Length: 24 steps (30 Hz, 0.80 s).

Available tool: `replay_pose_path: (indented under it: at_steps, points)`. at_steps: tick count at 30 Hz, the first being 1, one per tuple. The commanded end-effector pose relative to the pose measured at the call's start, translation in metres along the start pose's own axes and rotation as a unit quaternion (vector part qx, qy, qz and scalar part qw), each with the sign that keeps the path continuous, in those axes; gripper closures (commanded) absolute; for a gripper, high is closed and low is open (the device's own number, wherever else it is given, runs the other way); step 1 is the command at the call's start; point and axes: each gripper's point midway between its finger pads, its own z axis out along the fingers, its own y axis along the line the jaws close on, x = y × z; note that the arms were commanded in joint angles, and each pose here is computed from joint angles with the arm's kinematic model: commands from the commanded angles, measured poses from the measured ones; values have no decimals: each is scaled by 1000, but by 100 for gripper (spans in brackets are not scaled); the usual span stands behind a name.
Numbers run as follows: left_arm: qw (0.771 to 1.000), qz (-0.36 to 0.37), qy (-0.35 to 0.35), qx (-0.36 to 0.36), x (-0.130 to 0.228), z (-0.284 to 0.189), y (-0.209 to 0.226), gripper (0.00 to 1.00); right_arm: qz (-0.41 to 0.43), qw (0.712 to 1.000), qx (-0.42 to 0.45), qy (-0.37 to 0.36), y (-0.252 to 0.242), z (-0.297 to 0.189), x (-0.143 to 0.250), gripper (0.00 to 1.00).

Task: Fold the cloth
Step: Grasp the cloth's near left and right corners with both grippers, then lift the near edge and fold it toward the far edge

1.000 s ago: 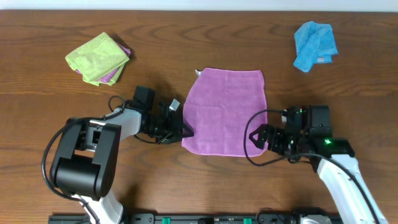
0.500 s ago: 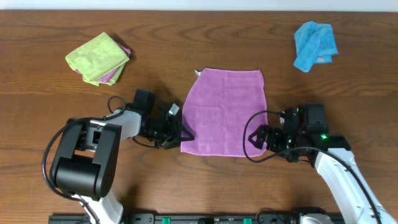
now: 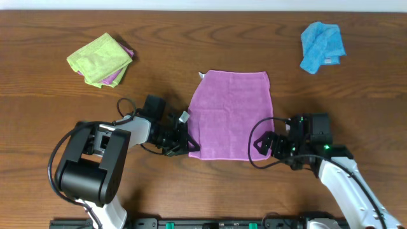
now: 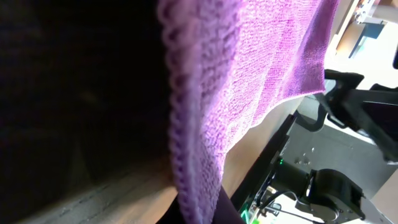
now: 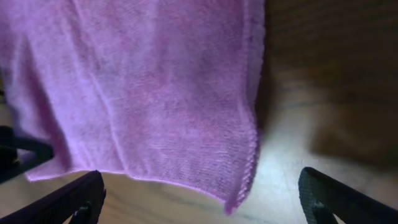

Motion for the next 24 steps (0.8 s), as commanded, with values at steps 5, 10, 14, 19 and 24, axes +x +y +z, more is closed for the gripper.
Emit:
replay_pose_path:
  at_steps: [5, 10, 14, 19, 24]
  points:
    - [1000, -9, 9, -1, 6, 3, 5, 94, 37, 999, -3, -12, -10, 11, 4, 9]
    - [1000, -9, 13, 8, 7, 3, 2, 94, 50, 999, -2, -11, -17, 20, 10, 19]
    - [1000, -9, 13, 8, 7, 3, 2, 94, 49, 999, -2, -14, -21, 26, 11, 24]
    - [1000, -10, 15, 11, 8, 3, 1, 94, 47, 999, -3, -17, -24, 35, 6, 71]
    - [999, -8, 18, 28, 8, 2, -5, 94, 37, 999, -29, -24, -14, 38, -2, 99]
